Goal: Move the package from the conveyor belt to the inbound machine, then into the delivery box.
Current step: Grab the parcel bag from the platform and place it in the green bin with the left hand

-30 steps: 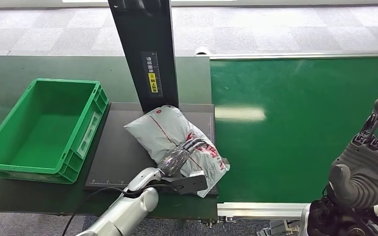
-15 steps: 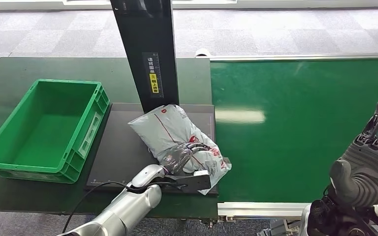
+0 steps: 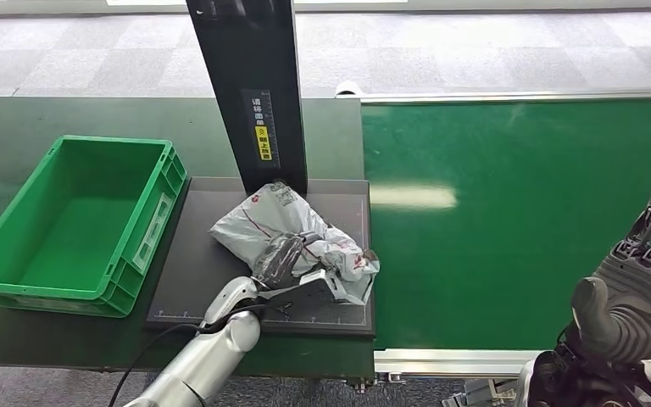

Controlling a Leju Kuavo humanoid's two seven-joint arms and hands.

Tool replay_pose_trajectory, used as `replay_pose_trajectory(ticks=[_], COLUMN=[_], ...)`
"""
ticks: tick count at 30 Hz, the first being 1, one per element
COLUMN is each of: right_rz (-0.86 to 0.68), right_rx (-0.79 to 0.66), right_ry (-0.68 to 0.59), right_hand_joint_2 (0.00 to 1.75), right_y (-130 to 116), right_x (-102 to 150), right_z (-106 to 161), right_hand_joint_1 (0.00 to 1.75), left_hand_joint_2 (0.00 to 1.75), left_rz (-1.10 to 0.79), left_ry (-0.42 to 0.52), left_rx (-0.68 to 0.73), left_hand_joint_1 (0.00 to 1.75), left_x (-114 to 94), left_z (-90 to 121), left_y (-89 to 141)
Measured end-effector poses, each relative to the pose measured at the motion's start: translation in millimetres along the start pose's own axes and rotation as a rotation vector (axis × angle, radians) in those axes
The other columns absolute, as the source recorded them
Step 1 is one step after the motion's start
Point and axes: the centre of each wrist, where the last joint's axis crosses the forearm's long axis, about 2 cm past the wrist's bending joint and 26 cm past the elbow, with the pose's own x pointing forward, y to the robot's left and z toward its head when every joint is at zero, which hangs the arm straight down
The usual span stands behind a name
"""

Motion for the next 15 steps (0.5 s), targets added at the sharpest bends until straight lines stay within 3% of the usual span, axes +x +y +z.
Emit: replay_pose_trajectory(ticks=[3,8,15], right_rz=[0.010,0.030,0.049], right_rx=[-0.016,-0.051,-0.083], right_ry=[0.005,0.011,0.012], right_hand_joint_2=[1.75,1.75,1.75], right_y=[-1,-6,-11], right_x=[2,4,9], right_z=[4,10,21], right_hand_joint_1=[0.00,0.00,0.00], left_hand_joint_2=[1.75,1.75,1.75], left_rz=[0.145,0.345,0.254], left_ry=[-0.093,-0.303,-0.486], left_rx=[0.167,0.468,0.779], left_hand_joint_1=[1.75,1.75,1.75], left_x=[6,15,28], left_z=[3,15,57], left_y=[26,96,162])
